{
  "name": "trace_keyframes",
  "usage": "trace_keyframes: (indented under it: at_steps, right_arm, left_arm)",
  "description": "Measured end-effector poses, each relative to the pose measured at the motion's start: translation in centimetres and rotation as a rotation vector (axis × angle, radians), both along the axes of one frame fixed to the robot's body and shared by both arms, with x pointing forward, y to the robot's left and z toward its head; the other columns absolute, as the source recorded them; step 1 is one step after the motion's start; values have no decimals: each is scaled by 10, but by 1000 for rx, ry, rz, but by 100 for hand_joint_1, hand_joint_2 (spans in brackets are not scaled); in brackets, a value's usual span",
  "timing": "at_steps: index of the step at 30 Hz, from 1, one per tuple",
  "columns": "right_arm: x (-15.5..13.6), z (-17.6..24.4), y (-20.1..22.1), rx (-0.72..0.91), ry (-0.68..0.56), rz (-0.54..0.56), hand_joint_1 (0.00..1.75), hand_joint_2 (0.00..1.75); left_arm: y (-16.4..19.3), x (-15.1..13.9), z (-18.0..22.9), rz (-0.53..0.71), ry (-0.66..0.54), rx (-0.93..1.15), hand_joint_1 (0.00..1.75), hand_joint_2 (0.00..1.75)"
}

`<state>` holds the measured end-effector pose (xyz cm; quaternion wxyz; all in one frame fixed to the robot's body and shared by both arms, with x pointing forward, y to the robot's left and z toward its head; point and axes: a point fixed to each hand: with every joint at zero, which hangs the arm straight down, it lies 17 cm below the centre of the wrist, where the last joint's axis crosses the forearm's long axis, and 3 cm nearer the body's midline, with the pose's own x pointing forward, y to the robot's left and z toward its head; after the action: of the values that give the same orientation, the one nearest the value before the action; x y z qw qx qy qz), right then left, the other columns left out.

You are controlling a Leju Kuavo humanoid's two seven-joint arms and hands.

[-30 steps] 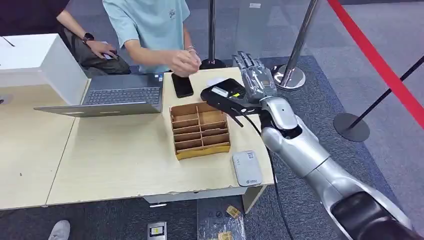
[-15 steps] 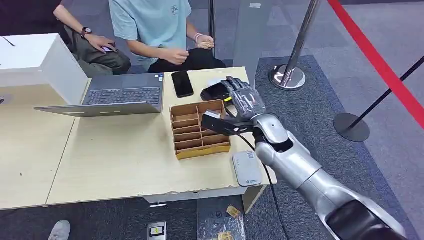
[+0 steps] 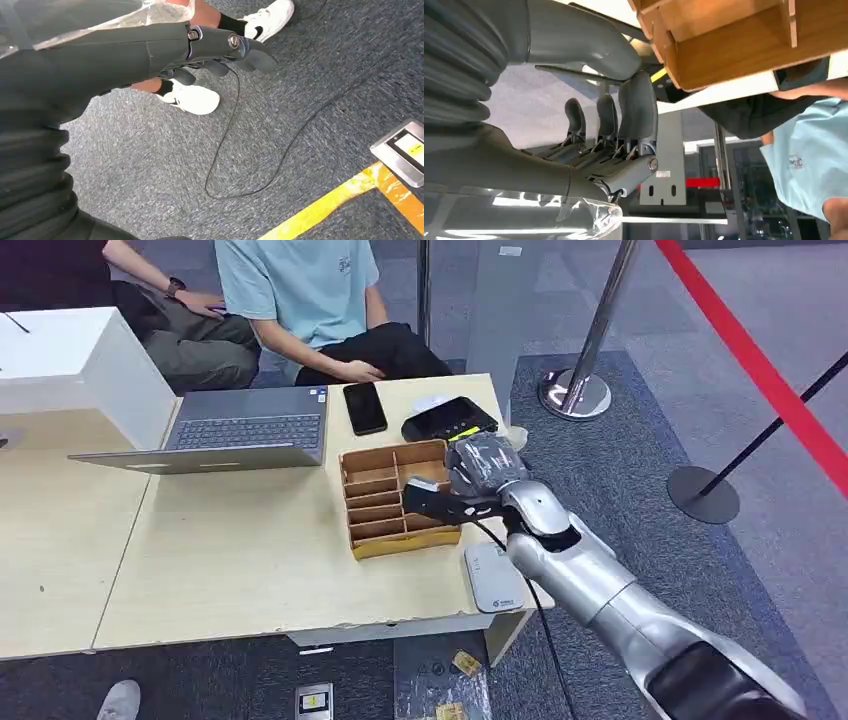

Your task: Pass the card to the sensor for recognition and then transmit it.

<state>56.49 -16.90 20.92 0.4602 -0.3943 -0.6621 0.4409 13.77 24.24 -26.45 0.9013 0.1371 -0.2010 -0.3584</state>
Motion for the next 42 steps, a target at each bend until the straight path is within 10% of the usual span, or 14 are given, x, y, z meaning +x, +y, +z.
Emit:
trace_keyframes:
  at_steps: [19, 37, 40, 42]
  right_arm:
    - [-11, -44, 27, -2, 84, 37, 80, 175]
    - [-18, -63, 39, 5, 120, 46, 93, 175]
    - [-19, -65, 40, 9, 125, 47, 108, 175]
    - [-20, -66, 41, 15, 128, 48, 155, 175]
  left_arm:
    - [-8, 0, 0, -10, 1, -10, 0, 175]
    - [-15, -2, 1, -16, 7, -23, 0, 175]
    - [-16, -2, 1, -15, 9, -23, 0, 175]
    - [-16, -3, 0, -13, 13, -20, 0, 175]
